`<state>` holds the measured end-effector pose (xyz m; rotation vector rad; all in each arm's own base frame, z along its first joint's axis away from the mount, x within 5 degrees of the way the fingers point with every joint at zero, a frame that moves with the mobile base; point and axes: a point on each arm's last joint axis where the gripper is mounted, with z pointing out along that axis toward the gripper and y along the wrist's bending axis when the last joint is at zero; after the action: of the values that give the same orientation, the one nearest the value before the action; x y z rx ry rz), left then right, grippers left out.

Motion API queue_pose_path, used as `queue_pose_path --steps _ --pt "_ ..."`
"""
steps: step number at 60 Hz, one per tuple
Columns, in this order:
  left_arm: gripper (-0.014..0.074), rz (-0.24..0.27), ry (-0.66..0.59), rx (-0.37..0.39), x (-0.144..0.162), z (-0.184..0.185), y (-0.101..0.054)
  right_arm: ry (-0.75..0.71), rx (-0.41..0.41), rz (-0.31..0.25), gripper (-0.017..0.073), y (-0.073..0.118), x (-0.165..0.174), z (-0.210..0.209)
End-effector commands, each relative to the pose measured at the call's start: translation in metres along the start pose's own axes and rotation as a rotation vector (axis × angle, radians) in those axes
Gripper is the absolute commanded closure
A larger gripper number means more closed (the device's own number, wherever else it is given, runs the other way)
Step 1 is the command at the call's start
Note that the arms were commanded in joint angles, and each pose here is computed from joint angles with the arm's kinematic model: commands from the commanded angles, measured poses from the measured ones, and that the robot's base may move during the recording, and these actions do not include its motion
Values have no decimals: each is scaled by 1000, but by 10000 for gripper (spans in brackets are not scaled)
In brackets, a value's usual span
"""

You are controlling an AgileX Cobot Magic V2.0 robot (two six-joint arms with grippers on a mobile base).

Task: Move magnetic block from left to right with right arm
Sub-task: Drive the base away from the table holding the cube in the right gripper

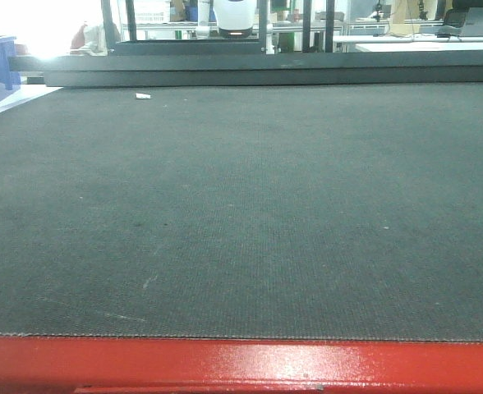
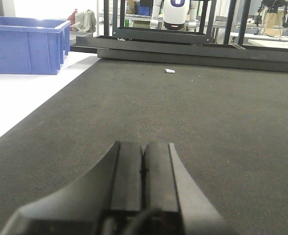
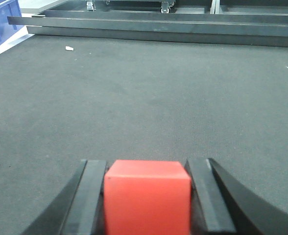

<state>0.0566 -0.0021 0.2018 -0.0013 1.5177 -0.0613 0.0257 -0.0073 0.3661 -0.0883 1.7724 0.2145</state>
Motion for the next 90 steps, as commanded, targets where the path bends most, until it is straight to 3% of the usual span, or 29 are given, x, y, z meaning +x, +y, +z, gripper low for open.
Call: queue_pose_path --steps 1,90 --pt "710 -9 -96 8 -6 -1 0 -109 -13 -20 418 2 -16 -3" --pt "710 -9 -96 8 -6 -1 0 -109 -13 -20 418 2 -16 -3"
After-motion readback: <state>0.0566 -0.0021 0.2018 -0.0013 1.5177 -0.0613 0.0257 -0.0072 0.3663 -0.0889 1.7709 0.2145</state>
